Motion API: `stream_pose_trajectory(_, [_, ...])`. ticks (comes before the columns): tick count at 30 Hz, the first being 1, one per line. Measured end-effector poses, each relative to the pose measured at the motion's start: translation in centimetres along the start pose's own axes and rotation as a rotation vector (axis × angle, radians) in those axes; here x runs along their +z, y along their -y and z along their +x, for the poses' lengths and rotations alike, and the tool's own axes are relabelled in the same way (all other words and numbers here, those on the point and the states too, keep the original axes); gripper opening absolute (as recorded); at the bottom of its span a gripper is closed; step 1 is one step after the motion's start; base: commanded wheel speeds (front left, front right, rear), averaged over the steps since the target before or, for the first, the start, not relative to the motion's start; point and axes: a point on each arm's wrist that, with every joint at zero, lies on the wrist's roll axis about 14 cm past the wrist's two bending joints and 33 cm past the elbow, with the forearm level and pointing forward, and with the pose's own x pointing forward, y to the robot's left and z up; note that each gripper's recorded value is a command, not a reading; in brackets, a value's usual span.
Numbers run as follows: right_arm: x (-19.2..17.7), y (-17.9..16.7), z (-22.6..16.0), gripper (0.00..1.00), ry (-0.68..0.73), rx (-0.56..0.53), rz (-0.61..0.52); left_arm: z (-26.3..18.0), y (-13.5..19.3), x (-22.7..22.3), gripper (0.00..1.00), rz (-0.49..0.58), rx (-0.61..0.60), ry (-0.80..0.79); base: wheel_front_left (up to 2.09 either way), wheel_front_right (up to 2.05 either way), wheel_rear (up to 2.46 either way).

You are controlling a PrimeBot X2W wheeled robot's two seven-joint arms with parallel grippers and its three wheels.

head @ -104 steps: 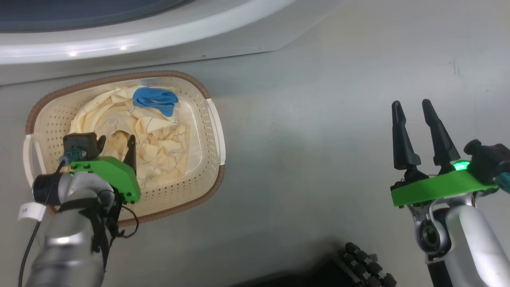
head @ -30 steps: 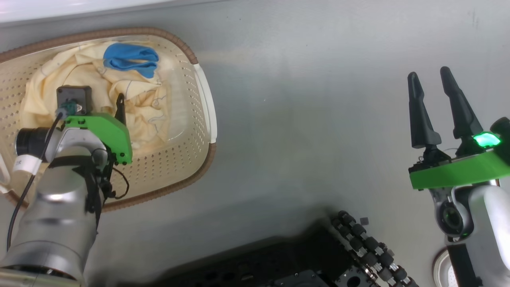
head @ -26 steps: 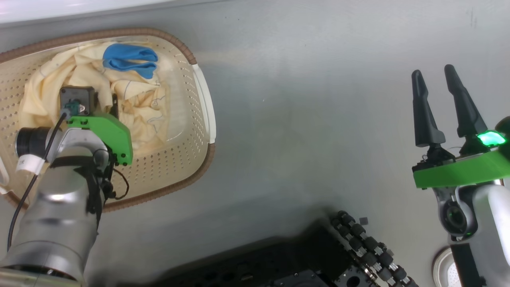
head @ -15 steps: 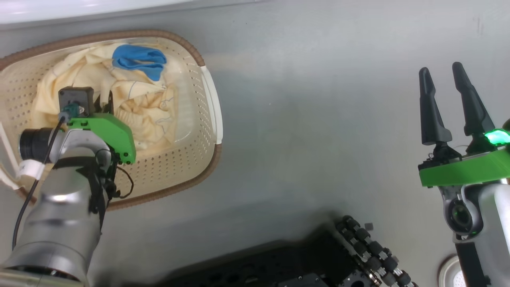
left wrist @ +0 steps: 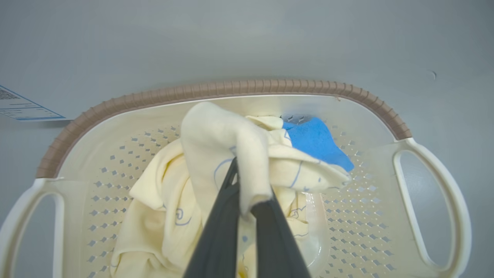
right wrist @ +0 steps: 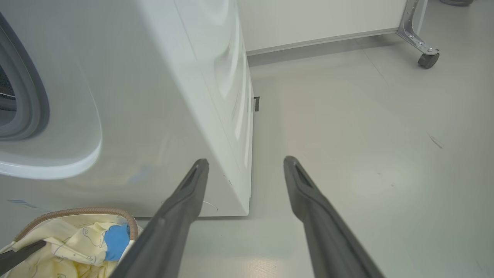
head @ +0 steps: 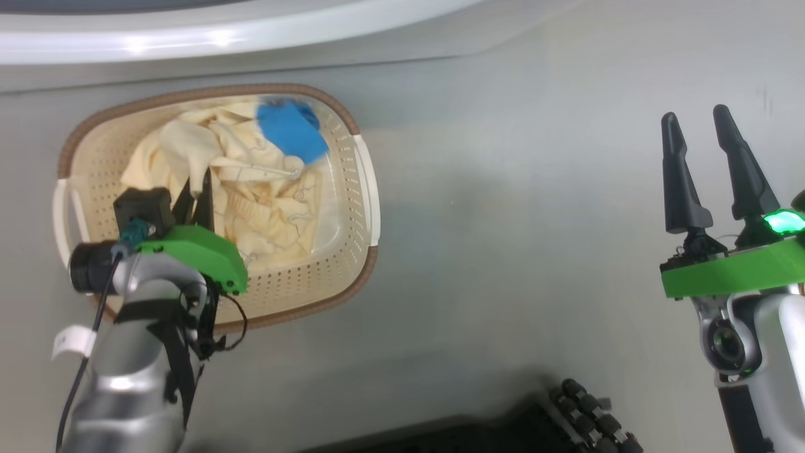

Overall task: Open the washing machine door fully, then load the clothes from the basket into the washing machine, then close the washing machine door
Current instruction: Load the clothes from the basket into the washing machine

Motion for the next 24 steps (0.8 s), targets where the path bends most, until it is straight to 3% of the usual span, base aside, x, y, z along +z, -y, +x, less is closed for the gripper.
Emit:
stream_pose_trajectory(11, [3.1, -1.4, -1.3, 1.0, 0.072, 0.034, 0.011, -6.0, 0.3, 5.8, 0.0, -0.046, 0.034, 0.219, 0.0, 0.0, 0.0])
stream_pose_trajectory(24, [6.9, -4.0, -4.7, 1.0, 0.158, 0.105, 0.013, -17.2, -1.1, 10.5, 0.0, -0.08, 0.132, 0.454, 0.0, 0.0, 0.0])
